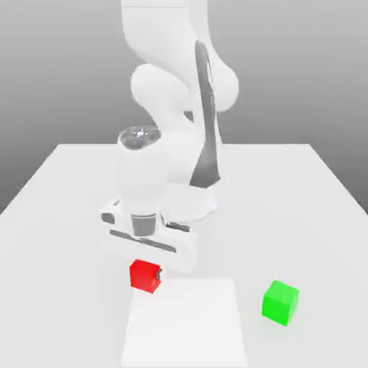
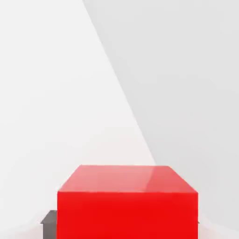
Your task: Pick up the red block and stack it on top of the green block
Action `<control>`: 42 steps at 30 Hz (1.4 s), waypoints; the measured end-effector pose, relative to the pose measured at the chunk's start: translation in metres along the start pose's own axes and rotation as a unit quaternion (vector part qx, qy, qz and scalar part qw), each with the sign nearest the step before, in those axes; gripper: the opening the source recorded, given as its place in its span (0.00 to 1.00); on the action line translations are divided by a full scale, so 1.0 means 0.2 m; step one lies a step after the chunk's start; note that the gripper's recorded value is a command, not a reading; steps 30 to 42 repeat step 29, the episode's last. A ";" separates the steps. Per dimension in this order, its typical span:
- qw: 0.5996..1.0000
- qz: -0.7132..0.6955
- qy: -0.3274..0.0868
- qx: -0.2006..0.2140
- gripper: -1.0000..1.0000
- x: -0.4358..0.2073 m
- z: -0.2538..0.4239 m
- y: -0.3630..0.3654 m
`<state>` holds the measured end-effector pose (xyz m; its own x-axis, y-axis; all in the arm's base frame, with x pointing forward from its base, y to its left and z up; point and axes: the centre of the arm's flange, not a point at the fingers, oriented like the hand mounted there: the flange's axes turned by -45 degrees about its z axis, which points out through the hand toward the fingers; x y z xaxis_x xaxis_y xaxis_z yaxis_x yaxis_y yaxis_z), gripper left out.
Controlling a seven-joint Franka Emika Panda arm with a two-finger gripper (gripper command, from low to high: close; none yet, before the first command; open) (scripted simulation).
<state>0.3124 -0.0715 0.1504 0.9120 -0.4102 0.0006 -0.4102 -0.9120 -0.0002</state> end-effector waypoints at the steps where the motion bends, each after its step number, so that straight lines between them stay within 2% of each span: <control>1: 1.000 0.000 0.000 0.000 0.00 0.00 -0.03 0.00; 8: 1.000 -0.005 0.000 -0.001 0.00 0.01 -0.28 -0.04; 14: 0.998 -0.063 0.002 -0.003 0.00 0.02 -0.38 -0.61; 19: 0.991 -0.136 0.001 -0.001 0.00 -0.22 -0.46 -1.21; 25: 0.992 -0.129 0.001 0.000 0.00 -0.22 -0.21 -1.28; 26: 0.992 -0.129 0.000 0.000 1.00 -0.23 -0.17 -1.28; 42: 0.992 -0.129 0.000 0.000 1.00 -0.23 -0.17 -1.28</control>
